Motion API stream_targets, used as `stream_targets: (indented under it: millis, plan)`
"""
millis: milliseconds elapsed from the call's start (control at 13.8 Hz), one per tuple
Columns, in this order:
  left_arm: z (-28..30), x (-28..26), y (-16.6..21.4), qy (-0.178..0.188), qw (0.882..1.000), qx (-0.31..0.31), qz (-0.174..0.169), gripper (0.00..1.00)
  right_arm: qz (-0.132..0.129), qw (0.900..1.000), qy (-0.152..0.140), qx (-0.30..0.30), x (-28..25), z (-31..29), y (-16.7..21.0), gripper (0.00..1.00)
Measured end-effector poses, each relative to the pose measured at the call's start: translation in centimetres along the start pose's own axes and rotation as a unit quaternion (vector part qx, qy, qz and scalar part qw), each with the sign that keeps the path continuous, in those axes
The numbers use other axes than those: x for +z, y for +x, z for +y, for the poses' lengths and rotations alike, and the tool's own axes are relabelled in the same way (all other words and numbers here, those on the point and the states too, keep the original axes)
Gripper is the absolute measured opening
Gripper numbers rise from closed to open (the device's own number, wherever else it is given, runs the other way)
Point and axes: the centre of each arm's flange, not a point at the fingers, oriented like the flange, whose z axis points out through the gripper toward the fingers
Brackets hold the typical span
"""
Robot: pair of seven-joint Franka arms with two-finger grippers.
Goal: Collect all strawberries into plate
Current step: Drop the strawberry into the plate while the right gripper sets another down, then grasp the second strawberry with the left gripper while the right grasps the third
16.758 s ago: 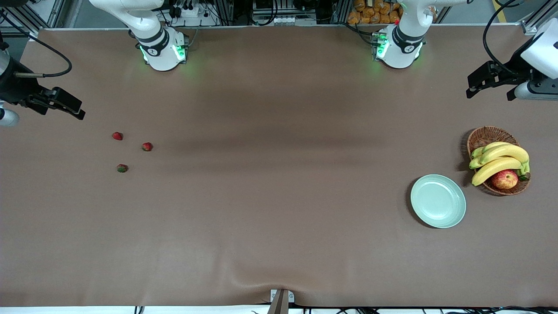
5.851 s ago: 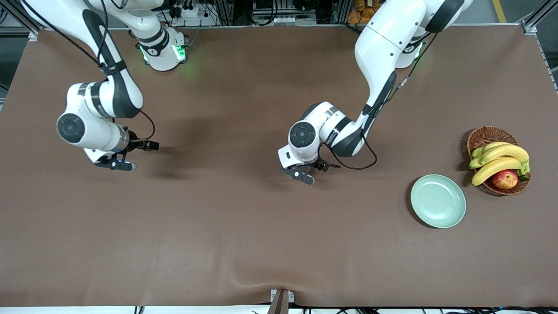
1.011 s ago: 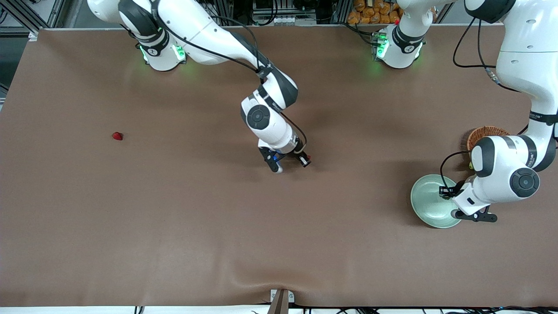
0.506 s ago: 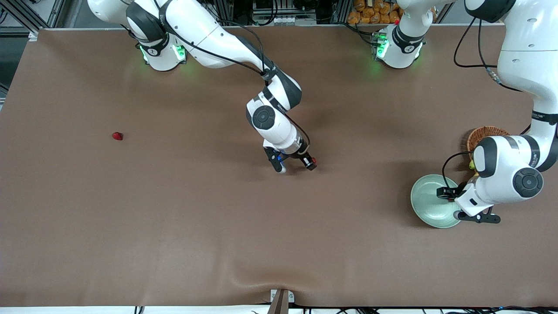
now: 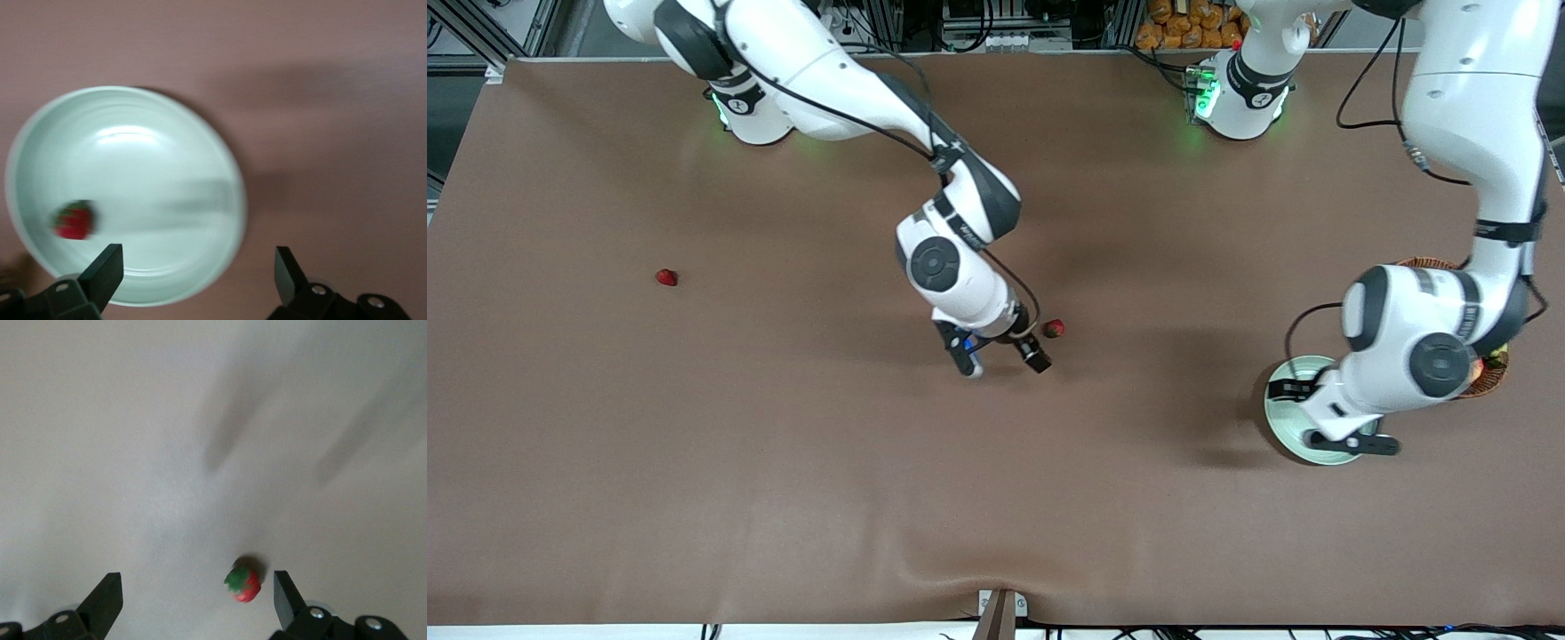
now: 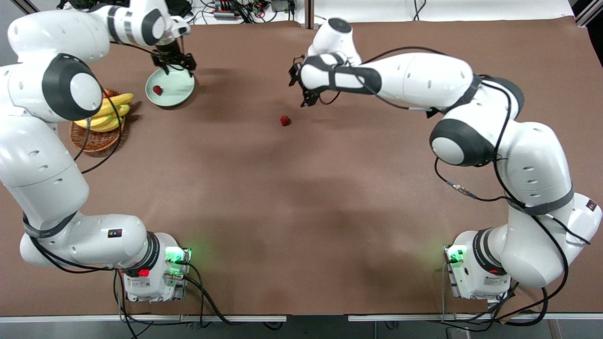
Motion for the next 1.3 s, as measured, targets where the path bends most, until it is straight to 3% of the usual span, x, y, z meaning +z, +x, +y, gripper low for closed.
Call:
stream_targets:
  millis: [144, 361, 650, 795, 1011, 1300]
  plan:
    - [5.5, -0.2, -0.4, 0.002, 1.000, -0.003, 0.002, 1.00, 0.001, 0.999, -0.027, -0.035, -2.9, -0.3, 2.9, 1.00]
    - [13.8, -0.8, -1.7, 0.004, 1.000, 0.007, 0.008, 1.00, -0.012, 0.993, -0.076, -0.089, -8.0, 0.3, 10.8, 1.00]
    - [26.0, 0.4, -4.7, 0.000, 0.999, 0.030, 0.015, 1.00, -0.038, 0.980, -0.100, -0.170, -14.2, 2.9, 21.5, 1.00]
    - [31.0, 1.8, -6.6, -0.003, 0.999, 0.041, 0.020, 1.00, -0.035, 0.968, -0.115, -0.220, -16.3, 5.3, 25.8, 1.00]
    - [35.2, 3.2, -8.7, -0.001, 0.998, 0.059, 0.017, 1.00, -0.027, 0.950, -0.147, -0.273, -18.5, 10.1, 31.0, 1.00]
    - [37.2, 4.2, -10.2, -0.005, 0.998, 0.069, 0.006, 1.00, -0.023, 0.933, -0.182, -0.310, -21.7, 16.3, 34.0, 1.00]
